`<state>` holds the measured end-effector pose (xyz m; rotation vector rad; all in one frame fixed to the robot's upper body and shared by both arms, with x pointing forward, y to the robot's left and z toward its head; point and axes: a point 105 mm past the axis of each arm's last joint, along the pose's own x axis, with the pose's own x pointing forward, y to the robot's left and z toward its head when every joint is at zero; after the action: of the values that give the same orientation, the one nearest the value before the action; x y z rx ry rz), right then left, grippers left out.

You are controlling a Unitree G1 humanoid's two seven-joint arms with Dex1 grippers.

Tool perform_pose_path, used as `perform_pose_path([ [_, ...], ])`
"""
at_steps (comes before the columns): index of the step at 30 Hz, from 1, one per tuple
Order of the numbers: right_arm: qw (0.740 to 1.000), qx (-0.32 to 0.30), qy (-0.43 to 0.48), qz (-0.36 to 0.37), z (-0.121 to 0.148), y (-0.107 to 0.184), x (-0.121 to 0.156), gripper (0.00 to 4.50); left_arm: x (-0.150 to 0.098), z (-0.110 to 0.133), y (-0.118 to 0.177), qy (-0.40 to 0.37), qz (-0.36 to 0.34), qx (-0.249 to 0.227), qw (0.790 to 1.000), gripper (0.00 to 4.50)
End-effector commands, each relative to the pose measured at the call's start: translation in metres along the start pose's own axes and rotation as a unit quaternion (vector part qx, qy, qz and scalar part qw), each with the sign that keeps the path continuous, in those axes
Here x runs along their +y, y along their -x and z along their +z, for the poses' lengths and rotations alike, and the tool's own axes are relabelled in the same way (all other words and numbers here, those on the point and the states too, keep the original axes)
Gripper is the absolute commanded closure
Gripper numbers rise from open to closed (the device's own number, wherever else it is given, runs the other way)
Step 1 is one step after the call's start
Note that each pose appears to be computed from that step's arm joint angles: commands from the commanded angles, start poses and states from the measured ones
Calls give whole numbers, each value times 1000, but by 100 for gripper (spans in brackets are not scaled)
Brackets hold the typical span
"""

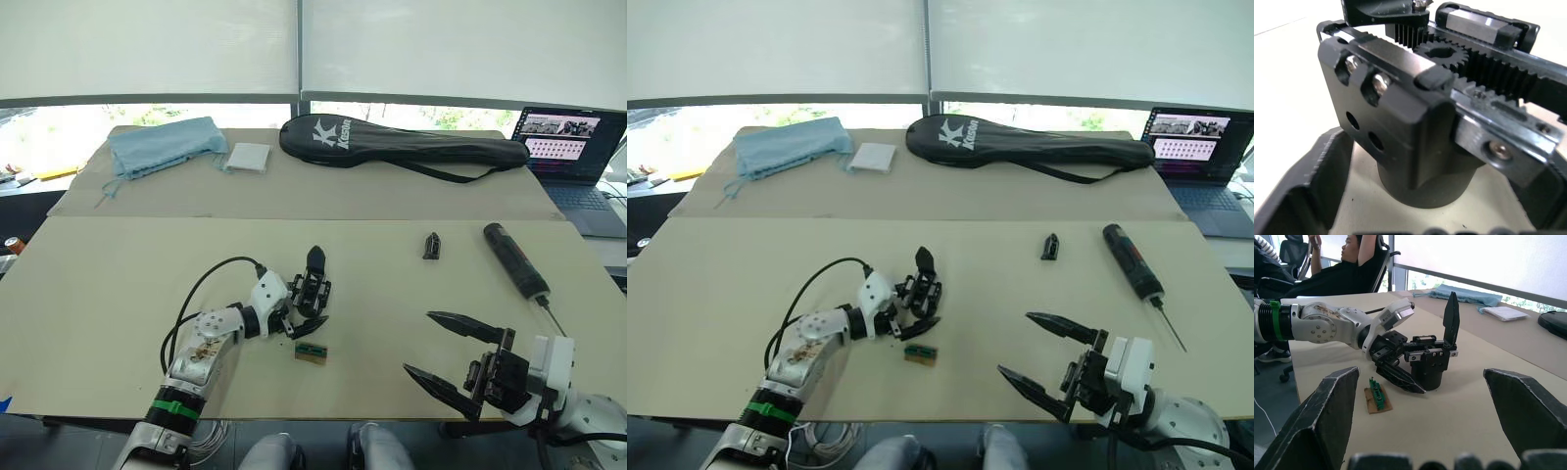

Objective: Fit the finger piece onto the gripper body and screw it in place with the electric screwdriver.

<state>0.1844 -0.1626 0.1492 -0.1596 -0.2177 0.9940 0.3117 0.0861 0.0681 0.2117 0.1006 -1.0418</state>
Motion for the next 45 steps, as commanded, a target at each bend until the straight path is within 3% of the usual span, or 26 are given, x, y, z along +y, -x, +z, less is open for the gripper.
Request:
perform_pose_path([
  [1, 1000, -6, -13, -11, 11, 4, -2, 0, 10, 0, 29, 6, 9, -2, 1000, 2],
  [6, 997, 22, -20, -72, 6, 20, -11, 0, 33, -1, 80, -22, 12, -2, 1000, 2],
  [10, 986, 86, -8, -145, -14, 44, -18, 0, 42, 0, 125, -36, -21, -21, 999, 2],
  [14, 965, 150, -6, -216, -27, 66, -24, 0, 53, 39, 126, -18, -19, -67, 997, 2],
  [17, 953, 178, -21, -246, -29, 66, -30, 0, 54, 65, 127, -11, -25, -95, 995, 2],
  [21, 934, 210, -35, -286, -27, 55, -58, 0, 53, 104, 123, -55, -29, -137, 989, 2],
  [24, 942, 181, -42, -280, -8, 26, -83, 0, 45, 121, 115, -49, -61, -141, 987, 2],
  [27, 931, 218, -79, -281, -7, 3, -108, 0, 40, 134, 108, -46, -84, -145, 985, 2],
  [32, 880, 351, -138, -288, -26, -11, -139, 0, 36, 142, 102, -43, -99, -146, 983, 2],
  [38, 839, 368, -237, -325, -27, -49, -179, 0, 29, 141, 98, -41, -106, -147, 983, 2],
  [45, 799, 381, -244, -396, -38, -70, -227, 0, 25, 141, 96, -36, -103, -151, 982, 2],
])
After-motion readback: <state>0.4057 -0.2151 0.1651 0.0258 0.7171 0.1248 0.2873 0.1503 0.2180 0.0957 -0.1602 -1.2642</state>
